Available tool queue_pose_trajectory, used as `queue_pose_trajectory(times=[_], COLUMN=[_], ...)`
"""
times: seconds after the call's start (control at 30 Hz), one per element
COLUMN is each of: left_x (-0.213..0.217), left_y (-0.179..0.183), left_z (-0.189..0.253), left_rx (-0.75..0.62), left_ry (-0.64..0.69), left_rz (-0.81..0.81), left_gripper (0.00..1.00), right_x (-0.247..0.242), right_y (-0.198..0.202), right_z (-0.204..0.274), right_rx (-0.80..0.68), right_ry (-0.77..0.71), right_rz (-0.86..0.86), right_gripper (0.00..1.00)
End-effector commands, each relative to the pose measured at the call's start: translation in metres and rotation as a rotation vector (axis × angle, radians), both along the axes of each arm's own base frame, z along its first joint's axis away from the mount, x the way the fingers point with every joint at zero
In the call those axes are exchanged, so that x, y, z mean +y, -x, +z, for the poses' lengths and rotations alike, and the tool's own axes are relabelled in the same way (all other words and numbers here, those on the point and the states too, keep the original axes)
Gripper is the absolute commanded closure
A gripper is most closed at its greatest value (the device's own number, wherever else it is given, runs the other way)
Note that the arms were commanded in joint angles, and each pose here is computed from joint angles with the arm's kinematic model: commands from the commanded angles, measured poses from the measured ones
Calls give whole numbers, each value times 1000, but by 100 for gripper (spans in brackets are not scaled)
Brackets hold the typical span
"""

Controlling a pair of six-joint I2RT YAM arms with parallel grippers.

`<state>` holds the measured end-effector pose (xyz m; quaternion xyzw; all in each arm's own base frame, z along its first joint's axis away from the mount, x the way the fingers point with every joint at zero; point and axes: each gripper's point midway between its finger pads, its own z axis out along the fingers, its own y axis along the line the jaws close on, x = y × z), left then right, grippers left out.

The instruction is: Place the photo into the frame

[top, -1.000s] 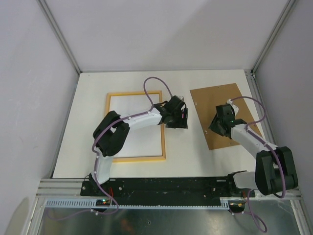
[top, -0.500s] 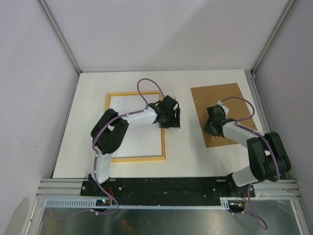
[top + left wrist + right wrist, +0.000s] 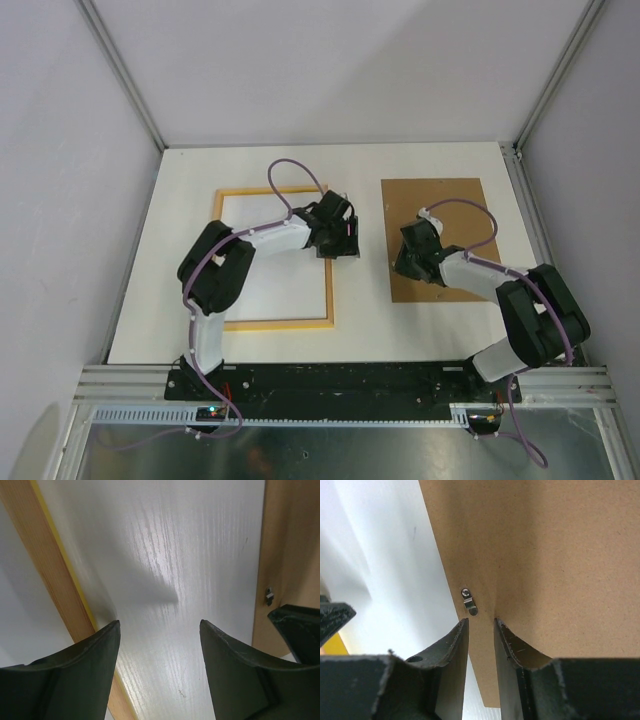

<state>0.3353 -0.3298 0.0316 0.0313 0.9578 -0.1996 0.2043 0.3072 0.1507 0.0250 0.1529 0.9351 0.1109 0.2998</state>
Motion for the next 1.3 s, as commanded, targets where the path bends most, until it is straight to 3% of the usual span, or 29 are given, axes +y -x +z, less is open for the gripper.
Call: queue_pose_trajectory(times=[0.0, 0.37, 0.73, 1.27], left_x=[5, -5, -5, 2], left_y=[-9, -12, -21, -18], left_z=[23, 49, 96, 91], left_rx=[-59, -92, -174, -167], left_ry=[24, 83, 145, 133], left_rz=[-7, -27, -15, -12], left_gripper=[30, 30, 30, 31], right_x=[11, 9, 25, 21], right_y=[13, -14, -19, -19], right_z=[3, 23, 13, 15], right_rx=[45, -20, -13, -23], right_ry=[-11, 228, 293, 331], right_rz=[33, 120, 176, 188], right_gripper=[69, 69, 72, 73])
